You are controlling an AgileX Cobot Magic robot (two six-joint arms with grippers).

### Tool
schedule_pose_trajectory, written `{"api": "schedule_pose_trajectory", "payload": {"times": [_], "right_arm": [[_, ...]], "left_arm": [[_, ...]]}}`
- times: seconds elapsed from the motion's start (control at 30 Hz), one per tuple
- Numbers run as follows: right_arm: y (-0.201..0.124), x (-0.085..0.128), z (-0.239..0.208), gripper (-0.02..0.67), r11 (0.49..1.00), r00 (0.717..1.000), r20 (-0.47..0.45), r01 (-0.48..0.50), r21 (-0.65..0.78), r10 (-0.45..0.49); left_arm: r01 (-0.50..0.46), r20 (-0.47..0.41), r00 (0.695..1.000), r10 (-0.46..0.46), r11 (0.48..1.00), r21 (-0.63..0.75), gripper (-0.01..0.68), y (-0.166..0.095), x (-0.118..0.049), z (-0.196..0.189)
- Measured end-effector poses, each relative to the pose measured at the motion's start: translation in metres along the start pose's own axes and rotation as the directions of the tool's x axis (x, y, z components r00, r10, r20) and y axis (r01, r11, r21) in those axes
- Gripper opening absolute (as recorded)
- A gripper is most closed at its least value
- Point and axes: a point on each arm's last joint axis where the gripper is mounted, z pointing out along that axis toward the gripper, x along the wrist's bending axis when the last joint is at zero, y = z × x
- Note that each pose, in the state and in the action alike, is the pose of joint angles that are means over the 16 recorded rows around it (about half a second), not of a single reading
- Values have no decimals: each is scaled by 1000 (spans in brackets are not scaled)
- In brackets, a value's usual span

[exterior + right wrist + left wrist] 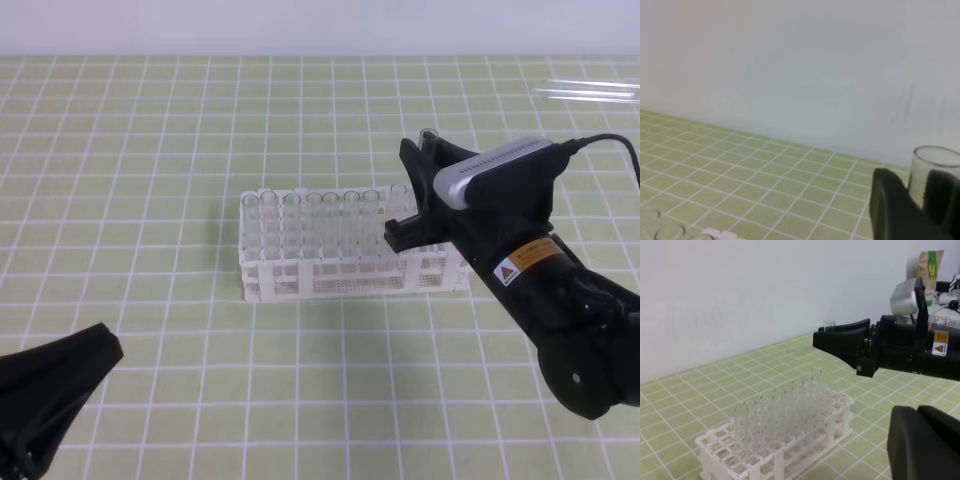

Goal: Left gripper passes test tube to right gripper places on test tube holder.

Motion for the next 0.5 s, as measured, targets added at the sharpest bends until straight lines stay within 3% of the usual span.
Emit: {"api": "schedule_pose_trajectory", "payload": {"times": [0.5], "right_arm": [[-7,1,4,99,1000,1000,-2,4,3,-4]], "left_arm": [[1,1,1000,-1,1000,-1,0,0,0,0]]}}
